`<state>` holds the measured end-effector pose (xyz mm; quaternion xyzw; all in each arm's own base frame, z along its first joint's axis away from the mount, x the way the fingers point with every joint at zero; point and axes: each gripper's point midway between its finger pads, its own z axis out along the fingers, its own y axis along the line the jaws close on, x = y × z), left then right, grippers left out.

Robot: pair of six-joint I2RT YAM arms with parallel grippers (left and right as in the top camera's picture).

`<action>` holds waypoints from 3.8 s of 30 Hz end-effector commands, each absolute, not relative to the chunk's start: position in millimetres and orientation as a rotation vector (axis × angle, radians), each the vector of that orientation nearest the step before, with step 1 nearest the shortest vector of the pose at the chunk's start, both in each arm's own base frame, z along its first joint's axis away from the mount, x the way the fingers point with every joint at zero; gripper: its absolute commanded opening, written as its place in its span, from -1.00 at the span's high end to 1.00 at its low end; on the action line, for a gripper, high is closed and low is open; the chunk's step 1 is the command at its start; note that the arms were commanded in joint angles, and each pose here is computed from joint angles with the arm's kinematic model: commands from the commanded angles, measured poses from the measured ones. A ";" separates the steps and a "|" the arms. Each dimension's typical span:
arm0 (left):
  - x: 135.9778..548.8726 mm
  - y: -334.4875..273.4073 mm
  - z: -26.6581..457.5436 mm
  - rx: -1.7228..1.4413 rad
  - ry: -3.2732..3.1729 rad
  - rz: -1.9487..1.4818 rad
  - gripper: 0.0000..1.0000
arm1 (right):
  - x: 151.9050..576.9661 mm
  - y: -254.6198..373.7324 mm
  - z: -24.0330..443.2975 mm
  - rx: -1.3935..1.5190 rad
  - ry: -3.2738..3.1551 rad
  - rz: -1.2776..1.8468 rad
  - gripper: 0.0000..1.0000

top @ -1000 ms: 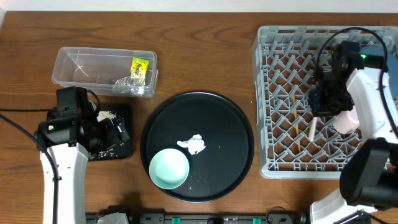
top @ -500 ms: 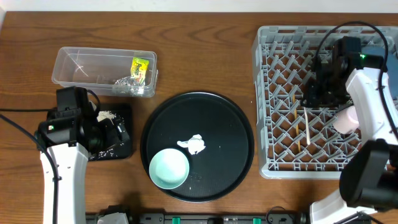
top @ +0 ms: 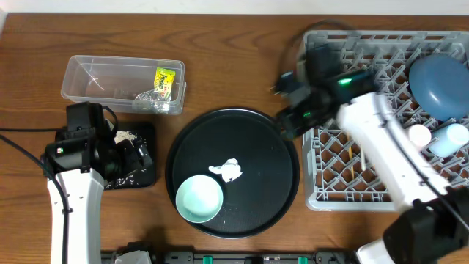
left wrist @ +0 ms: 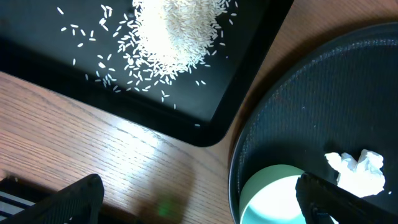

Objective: Sort waste into correct bins and load items into the dishwasher rack
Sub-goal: 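Reach right gripper to tray and grasp mint-green bowl, then carry green bowl with right gripper to back of rack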

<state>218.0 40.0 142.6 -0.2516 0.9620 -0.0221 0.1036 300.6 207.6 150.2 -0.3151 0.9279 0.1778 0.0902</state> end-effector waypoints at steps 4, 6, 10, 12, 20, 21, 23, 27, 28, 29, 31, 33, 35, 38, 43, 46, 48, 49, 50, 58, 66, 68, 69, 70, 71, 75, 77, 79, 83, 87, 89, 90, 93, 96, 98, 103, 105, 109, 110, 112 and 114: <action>218.4 44.6 145.9 -0.767 2.822 -0.039 -0.99 | 253.4 269.9 113.1 -1.071 2.888 0.581 0.02; 218.1 44.5 145.8 -0.767 2.823 -0.039 -0.99 | 236.5 285.2 102.1 -1.126 2.920 0.605 0.02; 216.8 44.3 145.5 -0.769 2.828 -0.038 -0.99 | 210.2 305.2 86.7 -1.208 2.965 0.622 0.03; 215.9 44.1 145.3 -0.770 2.832 -0.038 -1.00 | 202.1 311.7 79.5 -1.228 2.983 0.612 0.03; 212.0 43.2 144.5 -0.774 2.848 -0.037 -0.99 | 184.6 327.3 49.9 -1.247 3.054 0.574 0.05; 211.5 43.1 144.4 -0.775 2.850 -0.037 -0.99 | 182.9 328.7 44.8 -1.253 3.063 0.567 0.05; 211.5 43.2 144.4 -0.775 2.850 -0.036 -0.99 | 180.4 330.9 37.2 -1.260 3.076 0.558 0.09; 211.5 43.2 144.4 -0.775 2.850 -0.036 -0.99 | 177.1 337.8 25.8 -1.281 3.072 0.554 0.30; 211.5 43.1 144.4 -0.775 2.850 -0.037 -0.99 | 176.7 339.9 25.5 -1.285 3.064 0.557 0.42; 211.5 43.1 144.4 -0.775 2.850 -0.037 -1.00 | 177.8 341.9 25.0 -1.279 3.058 0.558 0.56; 211.5 43.2 144.4 -0.775 2.850 -0.036 -1.00 | 180.3 344.9 24.9 -1.259 3.050 0.565 0.84; 211.5 43.2 144.4 -0.775 2.850 -0.036 -0.99 | 181.9 346.7 24.9 -1.234 3.053 0.570 0.94; 211.6 43.1 144.4 -0.775 2.850 -0.037 -0.99 | 182.8 347.2 24.9 -1.226 3.053 0.572 0.97; 211.6 43.1 144.4 -0.775 2.850 -0.037 -0.99 | 186.2 346.3 27.9 -1.207 3.053 0.578 0.98; 211.5 43.2 144.4 -0.775 2.850 -0.036 -0.99 | 215.4 341.1 60.3 -1.122 2.996 0.577 0.98; 211.6 43.1 144.4 -0.775 2.850 -0.037 -0.99 | 245.2 334.8 99.0 -1.074 2.896 0.594 0.98; 211.5 43.2 144.4 -0.775 2.850 -0.036 -0.99 | 268.4 324.3 125.4 -1.010 2.833 0.577 0.98; 211.5 43.2 144.4 -0.775 2.850 -0.036 -0.99 | 280.8 317.1 139.4 -0.982 2.795 0.564 0.98; 211.5 43.2 144.4 -0.775 2.850 -0.036 -1.00 | 293.7 307.7 152.9 -0.947 2.759 0.540 0.98; 211.6 43.1 144.4 -0.775 2.850 -0.037 -1.00 | 398.4 152.9 208.9 -0.481 2.589 -0.184 0.98; 211.6 43.1 144.4 -0.775 2.849 -0.037 -0.99 | 445.9 -10.3 253.2 -0.009 2.391 -0.798 0.98; 211.6 43.1 144.4 -0.775 2.849 -0.037 -1.00 | 450.7 -45.0 271.3 0.120 2.301 -0.921 0.98; 211.6 43.1 144.4 -0.775 2.849 -0.037 -1.00 | 452.1 -56.9 277.7 0.159 2.270 -0.960 0.98; 211.6 43.1 144.4 -0.775 2.849 -0.037 -0.99 | 453.2 -68.6 283.9 0.195 2.240 -0.995 0.98; 211.6 43.1 144.4 -0.776 2.849 -0.037 -0.99 | 453.6 -77.7 288.4 0.222 2.219 -1.021 0.98; 211.7 43.2 144.4 -0.776 2.849 -0.037 -0.99 | 454.7 -115.0 300.0 0.317 2.150 -1.134 0.97; 211.7 43.2 144.5 -0.776 2.849 -0.037 -0.99 | 456.7 -129.2 299.2 0.325 2.143 -1.191 0.98; 211.9 43.2 144.5 -0.775 2.848 -0.037 -0.99 | 460.0 -139.6 293.1 0.322 2.150 -1.240 0.98; 212.5 43.3 144.6 -0.776 2.845 -0.037 -0.99 | 462.6 -144.6 279.9 0.312 2.180 -1.265 0.98; 212.5 43.3 144.6 -0.791 2.841 -0.039 -0.99 | 473.1 -135.7 265.7 0.255 2.232 -1.152 0.98; 212.5 43.3 144.6 -0.791 2.841 -0.039 -0.99 | 482.0 -120.7 248.8 0.156 2.309 -1.001 0.98; 212.5 43.3 144.6 -0.791 2.841 -0.039 -0.99 | 482.6 -116.6 241.1 0.138 2.342 -0.940 0.98; 212.5 43.3 144.6 -0.791 2.841 -0.039 -0.99 | 478.0 -119.2 226.7 0.292 2.367 -0.803 0.88; 212.5 43.3 144.6 -0.791 2.841 -0.039 -0.99 | 486.4 -114.6 217.3 0.336 2.383 -0.597 0.69; 212.5 43.3 144.6 -0.791 2.841 -0.039 -0.99 | 494.2 -117.4 217.3 0.341 2.369 -0.491 0.54; 212.5 43.3 144.6 -0.791 2.841 -0.039 -1.00 | 496.6 -139.4 216.8 0.382 2.358 -0.347 0.60; 212.5 43.3 144.6 -0.791 2.841 -0.039 -0.99 | 494.0 -152.1 212.4 0.409 2.365 -0.312 0.88; 212.5 43.3 144.6 -0.791 2.841 -0.039 -0.99 | 496.6 -170.7 208.1 0.438 2.346 -0.210 0.98; 212.5 43.3 144.6 -0.791 2.841 -0.039 -1.00 | 497.3 -175.4 208.4 0.446 2.337 -0.211 0.98; 212.5 43.3 144.6 -0.791 2.841 -0.039 -0.99 | 498.5 -184.6 209.4 0.461 2.318 -0.221 0.98; 212.5 43.3 144.6 -0.791 2.841 -0.039 -0.99 | 500.4 -191.3 208.5 0.465 2.307 -0.231 0.98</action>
